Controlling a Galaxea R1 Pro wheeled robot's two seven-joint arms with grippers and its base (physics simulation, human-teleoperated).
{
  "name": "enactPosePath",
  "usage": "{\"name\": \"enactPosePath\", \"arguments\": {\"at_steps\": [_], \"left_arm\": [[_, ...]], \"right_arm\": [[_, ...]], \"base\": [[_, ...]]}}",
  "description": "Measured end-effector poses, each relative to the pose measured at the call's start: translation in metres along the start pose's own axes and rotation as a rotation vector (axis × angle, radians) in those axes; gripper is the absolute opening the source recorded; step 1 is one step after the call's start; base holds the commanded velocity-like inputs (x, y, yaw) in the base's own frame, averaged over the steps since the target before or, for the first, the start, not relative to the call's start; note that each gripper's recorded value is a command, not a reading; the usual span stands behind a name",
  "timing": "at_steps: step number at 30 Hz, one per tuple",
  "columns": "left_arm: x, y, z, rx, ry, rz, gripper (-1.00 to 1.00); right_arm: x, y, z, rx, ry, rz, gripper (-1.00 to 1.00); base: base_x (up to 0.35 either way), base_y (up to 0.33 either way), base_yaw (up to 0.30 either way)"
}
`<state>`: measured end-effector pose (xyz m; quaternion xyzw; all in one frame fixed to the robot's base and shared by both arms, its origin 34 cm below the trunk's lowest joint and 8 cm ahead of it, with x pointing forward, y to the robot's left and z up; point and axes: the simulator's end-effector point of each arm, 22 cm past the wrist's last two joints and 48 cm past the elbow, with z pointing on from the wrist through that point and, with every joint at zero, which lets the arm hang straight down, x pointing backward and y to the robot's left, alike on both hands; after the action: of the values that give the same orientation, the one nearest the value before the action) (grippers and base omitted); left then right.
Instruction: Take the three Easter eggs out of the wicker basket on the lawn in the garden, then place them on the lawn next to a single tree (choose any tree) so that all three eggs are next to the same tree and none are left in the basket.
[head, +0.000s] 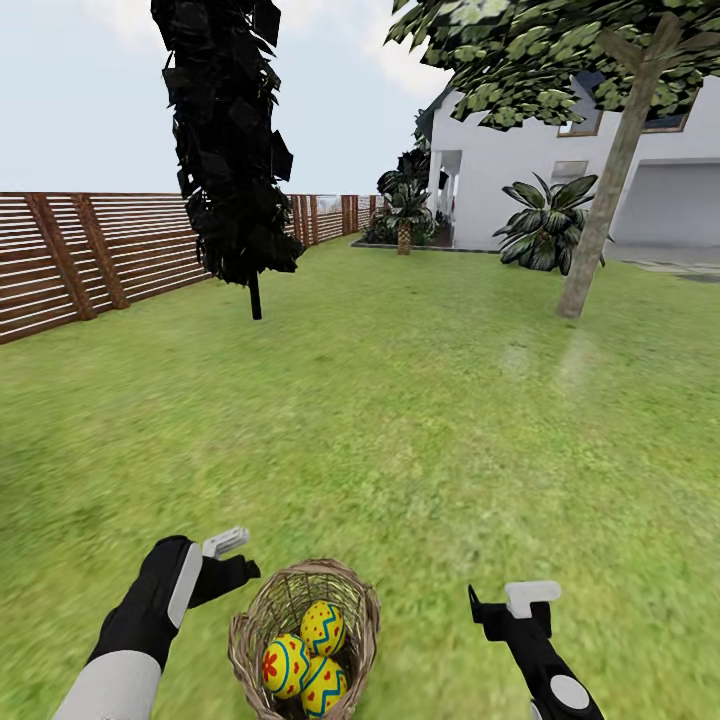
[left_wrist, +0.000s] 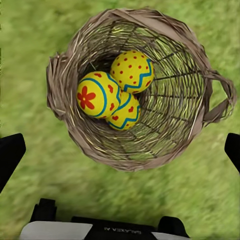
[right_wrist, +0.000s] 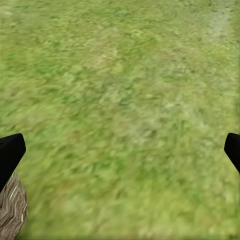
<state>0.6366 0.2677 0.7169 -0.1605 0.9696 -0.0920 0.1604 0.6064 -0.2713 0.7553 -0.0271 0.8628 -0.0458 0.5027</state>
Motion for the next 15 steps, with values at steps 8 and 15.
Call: {"name": "enactPosePath", "arguments": {"at_steps": [8,15], "left_arm": [[-0.013,0.01,-0.006,-0.024,-0.035,0.006,1.0],[-0.024,0.029,-0.014,-0.066,-0.062,0.003,1.0]], "right_arm": [[-0.005,-0.002,0.0,0.0,0.014,-0.008,1.0],[-0.108,-0.005,0.031,-0.007,-0.046,0.051,1.0]], "base": [[0.0,0.0,0.0],[0.0,0.0,0.0]]}}
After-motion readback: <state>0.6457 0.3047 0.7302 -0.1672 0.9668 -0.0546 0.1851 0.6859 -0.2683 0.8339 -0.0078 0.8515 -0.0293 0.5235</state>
